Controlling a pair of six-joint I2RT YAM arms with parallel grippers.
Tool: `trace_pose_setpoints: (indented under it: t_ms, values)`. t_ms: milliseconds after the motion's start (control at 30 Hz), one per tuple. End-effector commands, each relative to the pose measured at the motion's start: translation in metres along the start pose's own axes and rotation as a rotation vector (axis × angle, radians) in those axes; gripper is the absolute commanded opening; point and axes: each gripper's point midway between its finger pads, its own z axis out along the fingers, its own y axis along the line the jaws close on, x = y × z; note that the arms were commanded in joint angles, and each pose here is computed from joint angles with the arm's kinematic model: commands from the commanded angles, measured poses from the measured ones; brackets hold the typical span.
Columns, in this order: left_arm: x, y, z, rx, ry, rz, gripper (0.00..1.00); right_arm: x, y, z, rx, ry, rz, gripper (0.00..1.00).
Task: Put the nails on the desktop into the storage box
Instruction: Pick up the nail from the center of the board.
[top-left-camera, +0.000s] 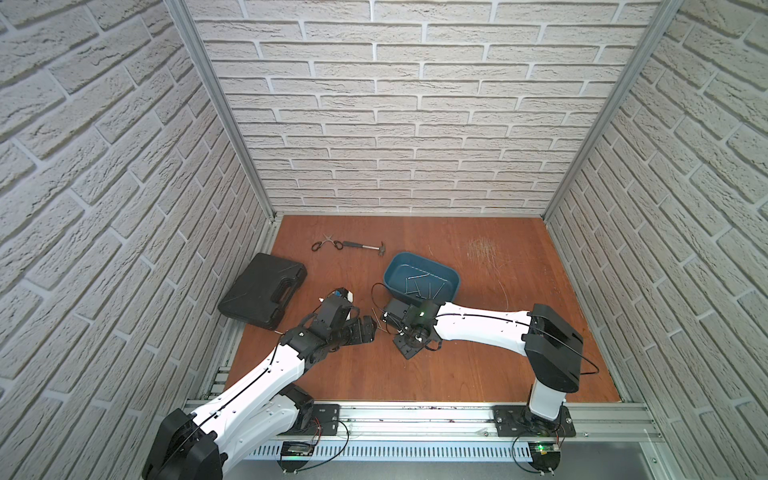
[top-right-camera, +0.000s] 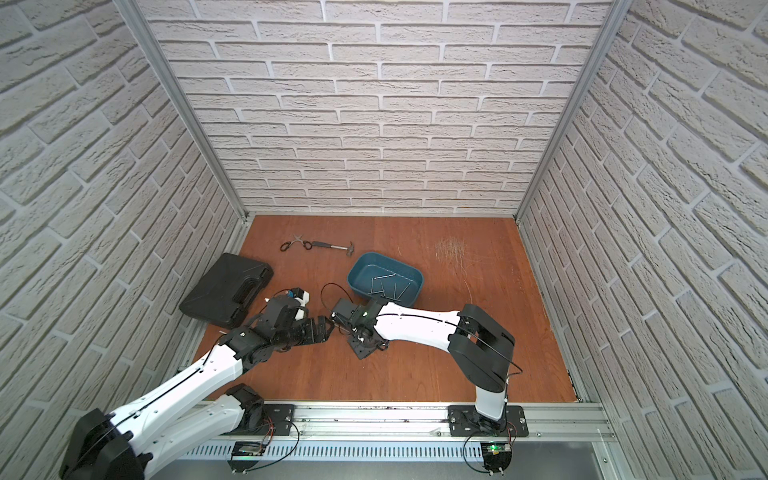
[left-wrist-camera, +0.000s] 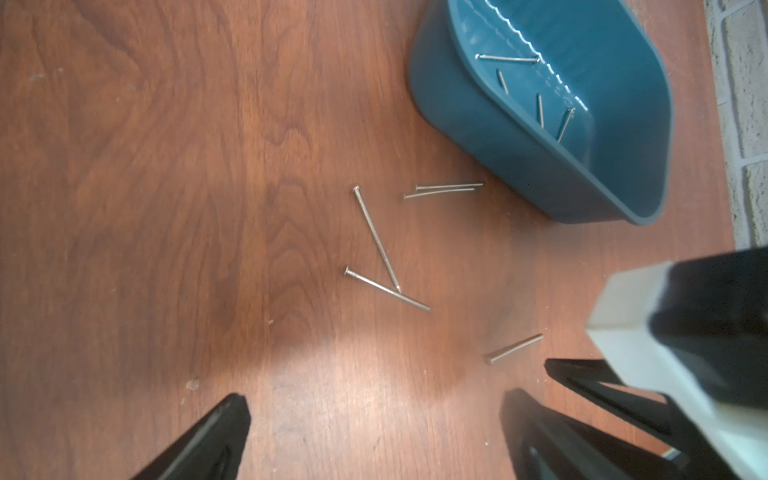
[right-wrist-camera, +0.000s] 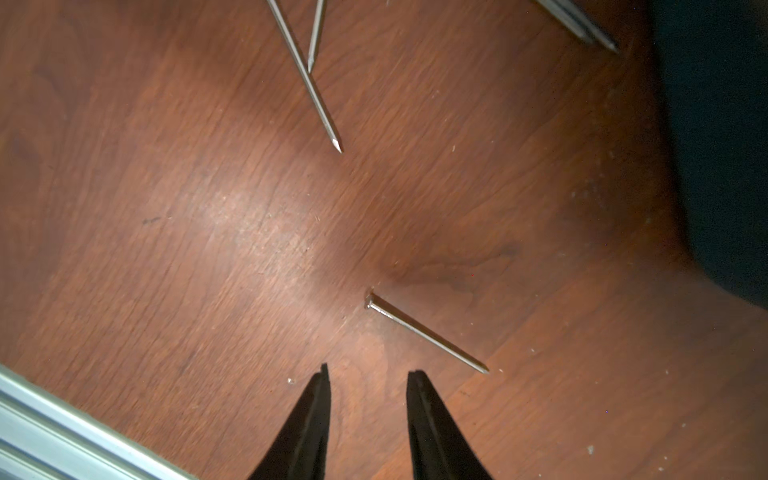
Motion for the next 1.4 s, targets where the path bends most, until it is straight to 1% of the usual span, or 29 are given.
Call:
trace_pose_setpoints:
  t_ms: [0,100,300,433,700,900,1233,1367]
  values:
    - [0.000,0.004,0.001,-0.003,-0.019,-0.015,0.98,-0.008,0.008,0.000,-0.005,-0.024,0.002,0.35]
    - [0.002,0.004,0.001,0.002,-0.016,-0.016,0.98,-0.007,0.001,0.000,0.030,-0.024,-0.029,0.37]
    - [0.002,0.004,0.000,0.007,-0.023,-0.016,0.98,-0.001,-0.005,0.002,0.058,-0.011,-0.159,0.43]
    - [0.001,0.003,0.000,0.008,-0.027,-0.017,0.98,0.005,-0.004,0.008,0.049,0.011,-0.235,0.43]
    - [0.003,0.005,0.000,0.001,-0.021,-0.016,0.98,0.005,0.002,0.013,0.021,0.028,-0.330,0.44]
    - [0.004,0.006,0.000,-0.001,-0.020,-0.018,0.98,0.005,0.001,0.021,0.017,0.054,-0.349,0.43]
    - [0.004,0.007,0.000,-0.004,-0.015,-0.018,0.98,0.001,-0.006,0.032,0.007,0.068,-0.328,0.41]
    - [0.004,0.006,0.001,-0.003,-0.013,-0.020,0.98,0.001,-0.009,0.038,-0.005,0.083,-0.314,0.38]
